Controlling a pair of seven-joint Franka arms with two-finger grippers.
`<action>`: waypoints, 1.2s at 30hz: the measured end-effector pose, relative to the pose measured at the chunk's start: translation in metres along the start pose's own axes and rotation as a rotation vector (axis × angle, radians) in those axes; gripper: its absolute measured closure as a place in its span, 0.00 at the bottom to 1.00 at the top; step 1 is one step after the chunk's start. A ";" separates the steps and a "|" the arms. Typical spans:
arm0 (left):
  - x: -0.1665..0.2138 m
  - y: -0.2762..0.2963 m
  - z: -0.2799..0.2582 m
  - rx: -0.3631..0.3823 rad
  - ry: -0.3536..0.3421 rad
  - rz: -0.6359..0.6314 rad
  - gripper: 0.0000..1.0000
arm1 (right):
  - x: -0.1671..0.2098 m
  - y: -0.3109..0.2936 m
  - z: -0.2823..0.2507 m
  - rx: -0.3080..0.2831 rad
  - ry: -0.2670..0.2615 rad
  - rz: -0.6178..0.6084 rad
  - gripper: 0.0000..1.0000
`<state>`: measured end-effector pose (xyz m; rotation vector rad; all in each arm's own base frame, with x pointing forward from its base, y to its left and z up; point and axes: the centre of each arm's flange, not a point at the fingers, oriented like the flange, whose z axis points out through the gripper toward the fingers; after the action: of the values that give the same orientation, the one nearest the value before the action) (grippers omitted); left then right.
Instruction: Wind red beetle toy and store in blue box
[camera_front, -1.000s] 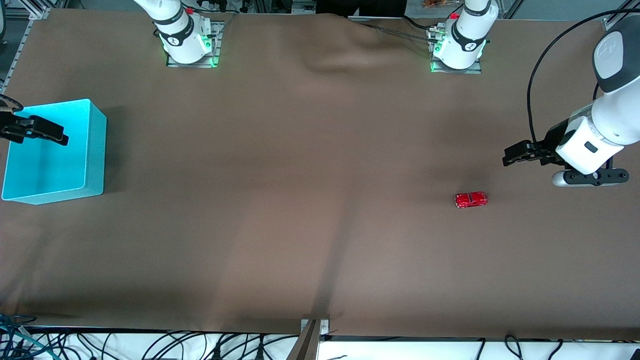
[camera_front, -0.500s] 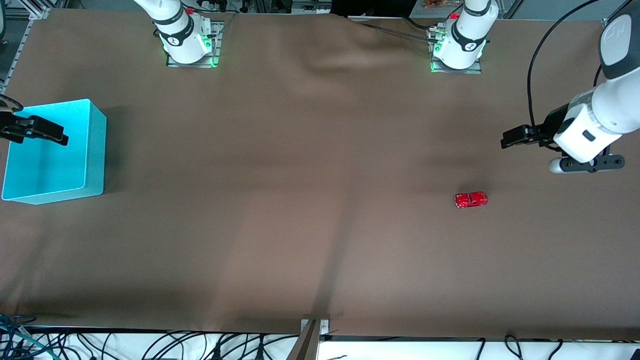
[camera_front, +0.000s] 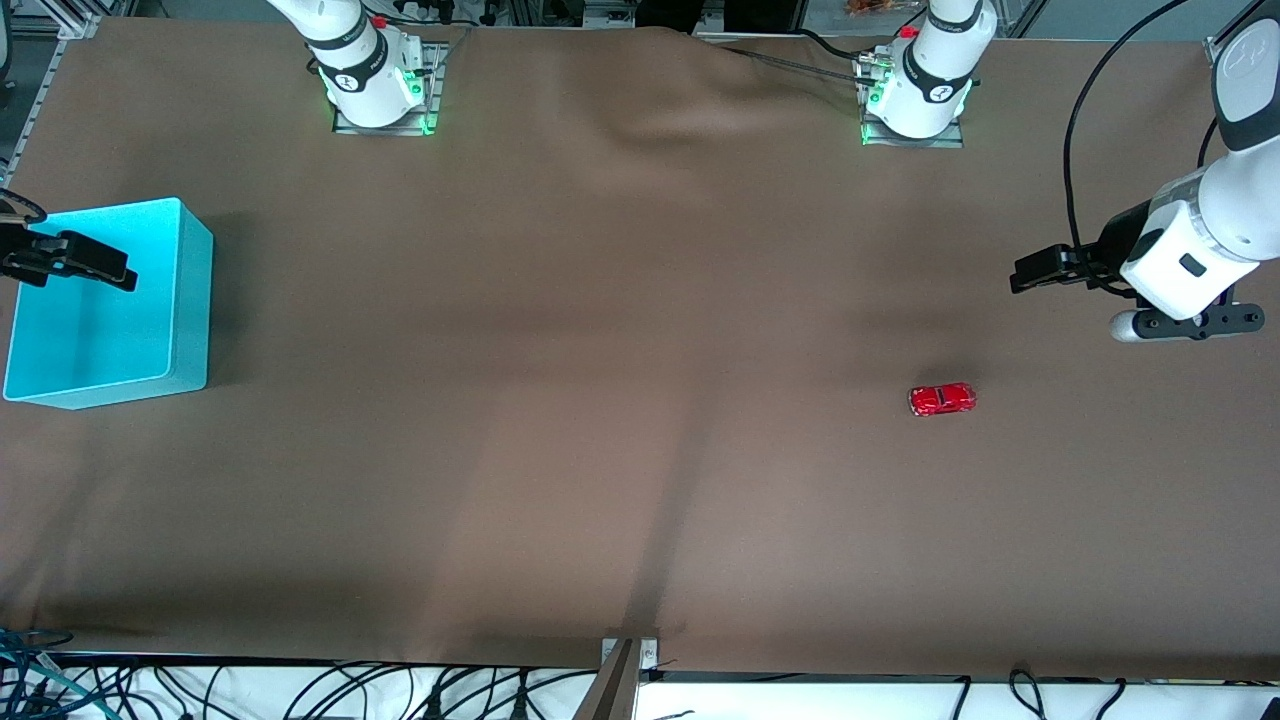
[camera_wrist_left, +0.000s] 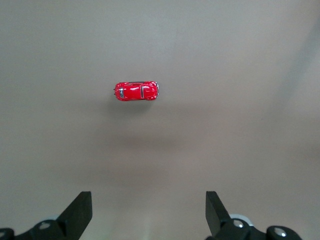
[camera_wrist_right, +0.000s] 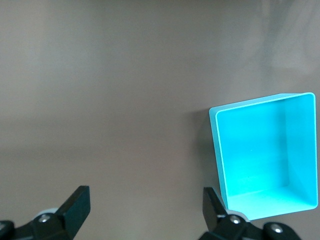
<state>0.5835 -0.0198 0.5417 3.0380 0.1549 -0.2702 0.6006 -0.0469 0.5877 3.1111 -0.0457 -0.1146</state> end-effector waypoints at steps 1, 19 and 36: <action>0.001 -0.005 0.000 -0.001 0.000 -0.011 0.00 | 0.000 0.000 0.000 0.000 0.000 0.000 0.00; 0.047 -0.027 0.069 0.029 -0.052 -0.527 0.00 | 0.000 0.000 0.000 0.000 0.001 0.000 0.00; 0.107 -0.039 0.211 0.105 -0.043 -1.180 0.00 | 0.000 -0.001 0.000 0.000 0.001 -0.001 0.00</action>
<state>0.6480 0.0084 0.3121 2.6037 1.9272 -0.3932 0.6008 -0.0463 0.5877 3.1112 -0.0444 -0.1128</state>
